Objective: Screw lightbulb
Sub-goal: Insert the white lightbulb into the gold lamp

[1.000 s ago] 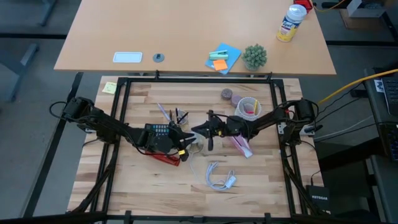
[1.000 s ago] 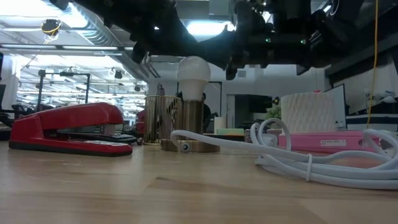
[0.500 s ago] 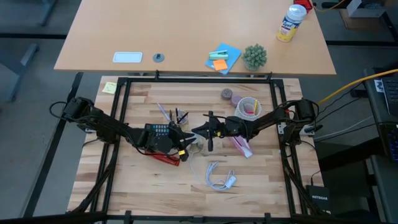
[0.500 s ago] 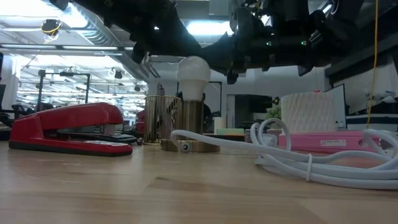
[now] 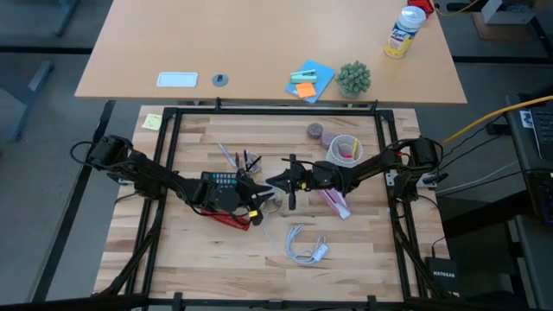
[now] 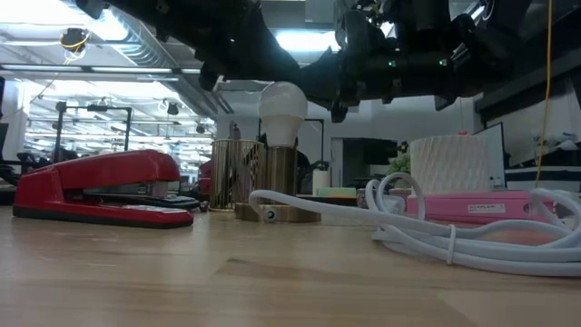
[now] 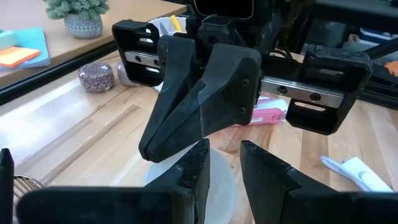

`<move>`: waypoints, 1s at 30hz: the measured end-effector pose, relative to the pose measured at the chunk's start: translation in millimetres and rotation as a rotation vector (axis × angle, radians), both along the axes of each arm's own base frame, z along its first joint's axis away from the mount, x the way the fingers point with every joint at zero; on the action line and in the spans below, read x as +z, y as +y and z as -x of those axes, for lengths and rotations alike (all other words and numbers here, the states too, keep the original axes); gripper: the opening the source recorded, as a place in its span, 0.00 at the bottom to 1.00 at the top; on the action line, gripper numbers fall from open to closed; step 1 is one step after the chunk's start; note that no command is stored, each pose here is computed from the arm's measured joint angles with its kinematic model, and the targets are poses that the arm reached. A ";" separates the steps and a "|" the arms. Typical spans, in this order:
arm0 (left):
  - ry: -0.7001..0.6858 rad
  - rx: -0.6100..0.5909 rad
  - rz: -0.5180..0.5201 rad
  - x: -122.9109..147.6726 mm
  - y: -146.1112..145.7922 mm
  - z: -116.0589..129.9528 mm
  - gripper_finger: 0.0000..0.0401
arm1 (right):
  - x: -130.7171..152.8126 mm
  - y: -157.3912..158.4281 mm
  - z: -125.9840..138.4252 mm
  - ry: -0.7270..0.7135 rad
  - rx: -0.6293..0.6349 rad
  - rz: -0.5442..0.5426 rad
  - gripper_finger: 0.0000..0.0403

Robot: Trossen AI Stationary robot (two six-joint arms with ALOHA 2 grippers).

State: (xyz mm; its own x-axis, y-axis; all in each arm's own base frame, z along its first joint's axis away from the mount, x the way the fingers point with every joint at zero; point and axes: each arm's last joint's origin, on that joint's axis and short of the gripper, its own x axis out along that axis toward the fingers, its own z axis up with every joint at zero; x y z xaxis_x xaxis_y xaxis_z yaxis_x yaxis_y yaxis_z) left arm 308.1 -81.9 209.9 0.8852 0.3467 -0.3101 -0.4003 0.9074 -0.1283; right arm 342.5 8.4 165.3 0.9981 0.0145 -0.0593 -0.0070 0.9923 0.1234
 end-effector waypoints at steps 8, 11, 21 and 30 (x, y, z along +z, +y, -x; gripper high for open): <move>-0.032 -0.012 0.003 3.2 -4.4 0.0 0.20 | -0.2 0.0 0.0 0.001 -0.001 0.000 0.02; -0.060 -0.036 -0.003 7.5 -10.6 1.0 0.20 | -0.2 0.0 0.0 0.001 -0.001 0.000 0.02; -0.035 -0.059 0.087 2.8 -28.8 10.1 0.20 | -0.8 -0.1 0.1 0.003 -0.003 0.000 0.02; 0.013 0.051 0.136 -17.0 -28.3 8.4 0.20 | -1.1 -0.1 0.1 0.005 -0.004 0.000 0.02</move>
